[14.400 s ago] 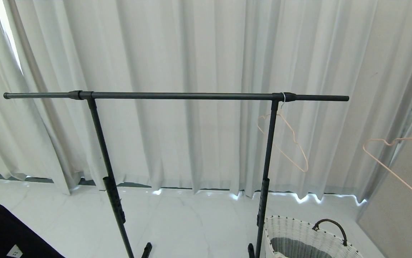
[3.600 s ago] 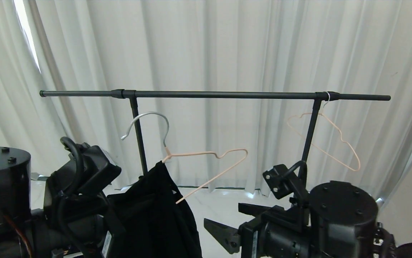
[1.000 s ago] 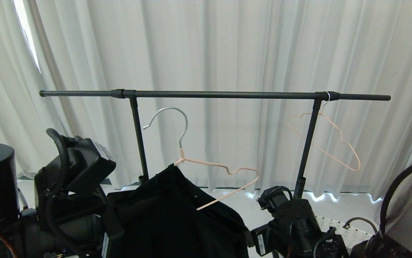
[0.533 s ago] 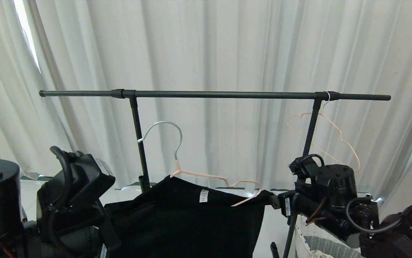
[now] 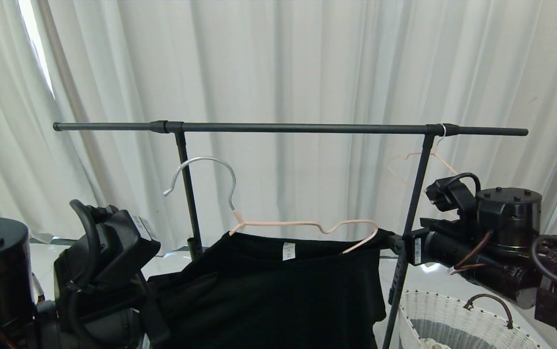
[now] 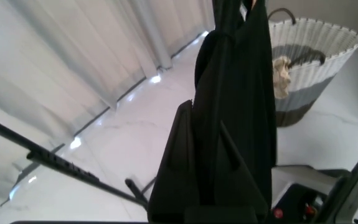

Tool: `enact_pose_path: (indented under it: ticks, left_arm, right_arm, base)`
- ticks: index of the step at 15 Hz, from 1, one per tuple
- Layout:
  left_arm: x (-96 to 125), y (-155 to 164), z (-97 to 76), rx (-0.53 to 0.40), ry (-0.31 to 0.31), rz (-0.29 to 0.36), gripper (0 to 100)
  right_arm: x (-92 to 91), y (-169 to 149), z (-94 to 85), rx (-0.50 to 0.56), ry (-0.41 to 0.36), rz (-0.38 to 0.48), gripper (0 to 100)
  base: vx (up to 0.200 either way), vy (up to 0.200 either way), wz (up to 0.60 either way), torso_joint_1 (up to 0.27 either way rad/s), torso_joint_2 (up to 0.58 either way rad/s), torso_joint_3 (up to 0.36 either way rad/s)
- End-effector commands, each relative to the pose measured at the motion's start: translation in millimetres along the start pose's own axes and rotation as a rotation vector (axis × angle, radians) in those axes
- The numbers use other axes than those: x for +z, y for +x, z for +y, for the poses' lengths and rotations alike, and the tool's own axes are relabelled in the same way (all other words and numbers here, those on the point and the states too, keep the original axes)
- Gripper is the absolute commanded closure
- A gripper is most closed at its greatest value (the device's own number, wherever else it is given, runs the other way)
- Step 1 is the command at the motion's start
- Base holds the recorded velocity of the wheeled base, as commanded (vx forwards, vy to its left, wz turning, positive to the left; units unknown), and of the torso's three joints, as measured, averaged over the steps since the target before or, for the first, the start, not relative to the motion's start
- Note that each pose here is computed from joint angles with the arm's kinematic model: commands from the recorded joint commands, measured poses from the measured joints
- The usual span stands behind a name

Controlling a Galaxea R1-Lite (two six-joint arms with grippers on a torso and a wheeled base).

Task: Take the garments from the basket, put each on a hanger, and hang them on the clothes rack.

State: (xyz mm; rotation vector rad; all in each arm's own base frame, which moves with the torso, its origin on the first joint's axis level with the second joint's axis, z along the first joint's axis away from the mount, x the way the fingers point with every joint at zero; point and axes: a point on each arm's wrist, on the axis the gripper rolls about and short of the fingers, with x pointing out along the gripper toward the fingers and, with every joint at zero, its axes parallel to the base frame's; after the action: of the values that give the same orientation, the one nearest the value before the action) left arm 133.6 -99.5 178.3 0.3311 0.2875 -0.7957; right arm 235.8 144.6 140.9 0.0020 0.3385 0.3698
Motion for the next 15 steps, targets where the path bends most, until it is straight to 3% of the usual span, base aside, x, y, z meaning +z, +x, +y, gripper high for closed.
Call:
enact_pose_path:
  ticks: [1, 5, 10, 13, 15]
  left_arm:
    - [2, -5, -0.4, 0.004, 0.003, -0.021, 100]
    - [-13, -7, -4.4, -0.005, 0.007, 0.019, 100]
    - [-27, 20, -3.0, -0.028, -0.013, 0.141, 100]
    - [-22, 42, 1.4, -0.008, -0.01, 0.066, 100]
    - [-22, 42, 0.7, -0.008, -0.007, 0.055, 100]
  right_arm:
    - [1.3, 4, -11.9, -0.038, 0.002, 0.0, 0]
    - [5.5, 3, -15.1, -0.032, -0.013, -0.013, 0]
    - [35.9, -32, -7.3, 0.137, -0.07, -0.033, 0]
    - [51.7, -63, -7.3, 0.235, -0.136, 0.007, 0]
    - [57.9, -71, -12.6, 0.271, -0.196, 0.037, 0]
  base:
    - [0.0, 0.0, 0.0, 0.0, 0.0, 0.0]
    - [0.0, 0.0, 0.0, 0.0, 0.0, 0.0]
    - [0.0, 0.0, 0.0, 0.0, 0.0, 0.0]
    - [0.0, 0.0, 0.0, 0.0, 0.0, 0.0]
    - [0.0, 0.0, 0.0, 0.0, 0.0, 0.0]
